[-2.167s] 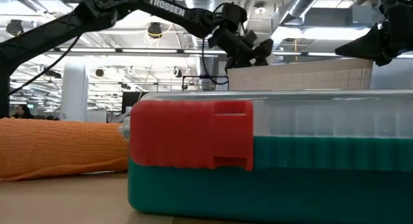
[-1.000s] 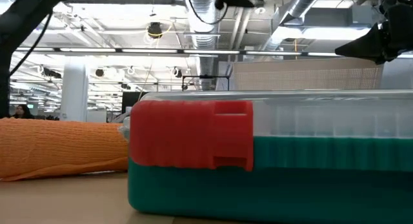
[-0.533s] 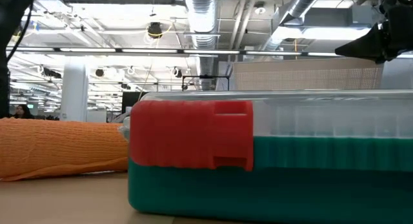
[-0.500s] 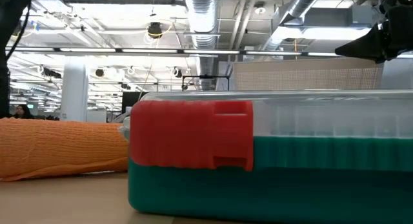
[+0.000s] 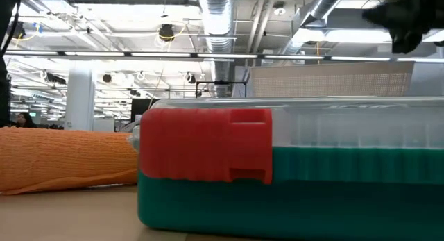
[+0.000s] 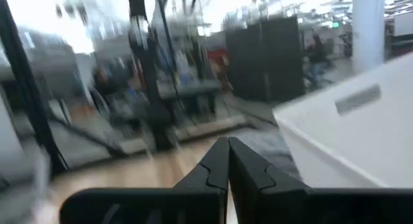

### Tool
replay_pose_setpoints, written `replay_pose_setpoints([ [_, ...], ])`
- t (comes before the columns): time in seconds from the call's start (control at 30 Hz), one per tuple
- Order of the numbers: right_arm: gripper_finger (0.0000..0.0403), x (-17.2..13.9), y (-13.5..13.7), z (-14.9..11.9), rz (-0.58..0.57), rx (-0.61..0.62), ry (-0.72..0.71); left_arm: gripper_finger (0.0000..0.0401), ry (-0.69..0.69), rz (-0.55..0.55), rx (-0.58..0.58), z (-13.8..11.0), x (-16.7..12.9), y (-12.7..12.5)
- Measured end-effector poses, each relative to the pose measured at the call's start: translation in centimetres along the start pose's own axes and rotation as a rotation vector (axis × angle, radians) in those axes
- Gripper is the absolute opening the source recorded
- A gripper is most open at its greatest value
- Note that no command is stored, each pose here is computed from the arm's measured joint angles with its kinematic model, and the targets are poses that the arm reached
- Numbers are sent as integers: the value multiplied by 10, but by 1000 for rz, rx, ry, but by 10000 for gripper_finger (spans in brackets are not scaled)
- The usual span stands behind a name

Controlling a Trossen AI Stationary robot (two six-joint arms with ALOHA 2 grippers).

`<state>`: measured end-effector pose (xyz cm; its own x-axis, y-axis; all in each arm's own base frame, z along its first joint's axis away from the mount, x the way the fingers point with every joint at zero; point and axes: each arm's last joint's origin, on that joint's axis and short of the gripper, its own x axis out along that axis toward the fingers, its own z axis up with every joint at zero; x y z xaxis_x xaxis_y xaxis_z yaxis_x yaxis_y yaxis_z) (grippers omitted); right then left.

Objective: Pick & place medical supplies in basket/bin
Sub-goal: Put the white gauze in the white bin

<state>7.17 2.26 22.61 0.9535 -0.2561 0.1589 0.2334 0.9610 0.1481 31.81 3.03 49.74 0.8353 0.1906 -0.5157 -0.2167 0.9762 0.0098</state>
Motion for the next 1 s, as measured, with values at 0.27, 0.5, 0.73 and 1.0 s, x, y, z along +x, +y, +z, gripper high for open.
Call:
replay_pose_setpoints([
  [0.27, 0, 2, 4, 13, 121, 149, -109, 201, 51, -25, 43, -8, -5, -27],
  [0.5, 0, 14, 9, 3, 51, 141, -35, 201, 78, 156, 62, -19, -21, -53],
  [0.73, 2, 29, 18, 7, 119, 217, -86, 201, 108, 331, 41, -35, -33, -76],
  [1.0, 47, 57, 33, -1, 156, 175, -55, 201, 91, 515, 30, -51, -49, -88],
])
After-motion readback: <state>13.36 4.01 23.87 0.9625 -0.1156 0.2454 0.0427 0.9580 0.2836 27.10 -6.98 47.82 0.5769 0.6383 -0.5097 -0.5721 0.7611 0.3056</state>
